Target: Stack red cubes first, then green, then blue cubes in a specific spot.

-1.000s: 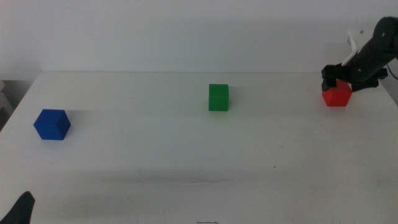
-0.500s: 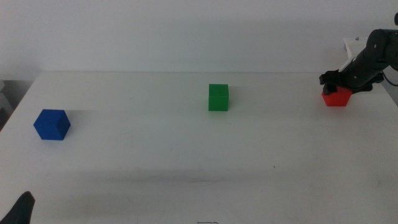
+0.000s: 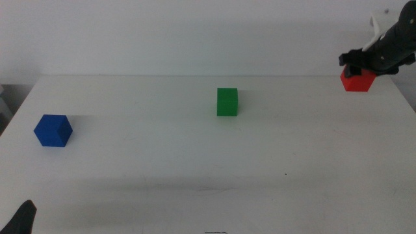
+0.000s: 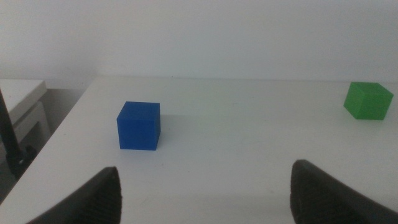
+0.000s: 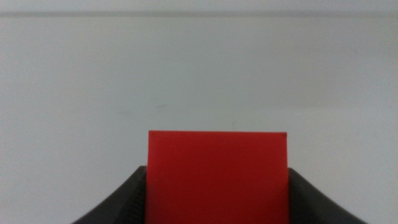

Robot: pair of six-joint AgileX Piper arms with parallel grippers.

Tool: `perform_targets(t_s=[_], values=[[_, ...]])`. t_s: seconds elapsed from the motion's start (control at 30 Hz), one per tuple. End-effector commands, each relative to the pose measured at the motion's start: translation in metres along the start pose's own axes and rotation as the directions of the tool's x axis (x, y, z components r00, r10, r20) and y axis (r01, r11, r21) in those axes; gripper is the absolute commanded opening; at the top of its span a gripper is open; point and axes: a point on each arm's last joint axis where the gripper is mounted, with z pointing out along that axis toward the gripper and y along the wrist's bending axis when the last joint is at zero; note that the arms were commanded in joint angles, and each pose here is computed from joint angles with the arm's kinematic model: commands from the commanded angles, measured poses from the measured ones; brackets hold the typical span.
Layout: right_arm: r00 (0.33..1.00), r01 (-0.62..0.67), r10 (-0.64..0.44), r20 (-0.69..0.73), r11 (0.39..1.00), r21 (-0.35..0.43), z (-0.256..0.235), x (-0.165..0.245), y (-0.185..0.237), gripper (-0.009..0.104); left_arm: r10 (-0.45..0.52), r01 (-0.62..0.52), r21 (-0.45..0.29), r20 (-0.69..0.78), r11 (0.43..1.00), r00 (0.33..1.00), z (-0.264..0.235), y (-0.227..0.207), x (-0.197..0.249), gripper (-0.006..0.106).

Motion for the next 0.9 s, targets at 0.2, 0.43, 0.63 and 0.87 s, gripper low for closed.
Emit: perform_targets(t_s=[0.2,0.43,0.63,0.87], values=[[0.984,-0.032,0.045,0.173,0.997,-0.074,-0.102,0.054,0.084,-0.001,-0.012,0.012,0.003,0.108,1.000,0.994,-0.002,0.000,-0.010,0.092],[0.991,0.026,-0.012,0.130,0.994,-0.108,-0.125,0.093,0.195,-0.001,-0.012,0.012,0.003,0.108,1.000,0.994,-0.002,0.000,-0.010,0.092],[0.997,-0.017,0.031,0.073,0.984,-0.178,-0.118,0.126,0.252,-0.001,-0.012,0.012,0.003,0.108,1.000,0.994,-0.002,0.000,-0.010,0.092],[1.000,0.002,0.001,0.017,0.981,-0.196,-0.098,0.144,0.289,-0.001,-0.012,0.012,0.003,0.108,1.000,0.994,-0.002,0.000,-0.010,0.092]])
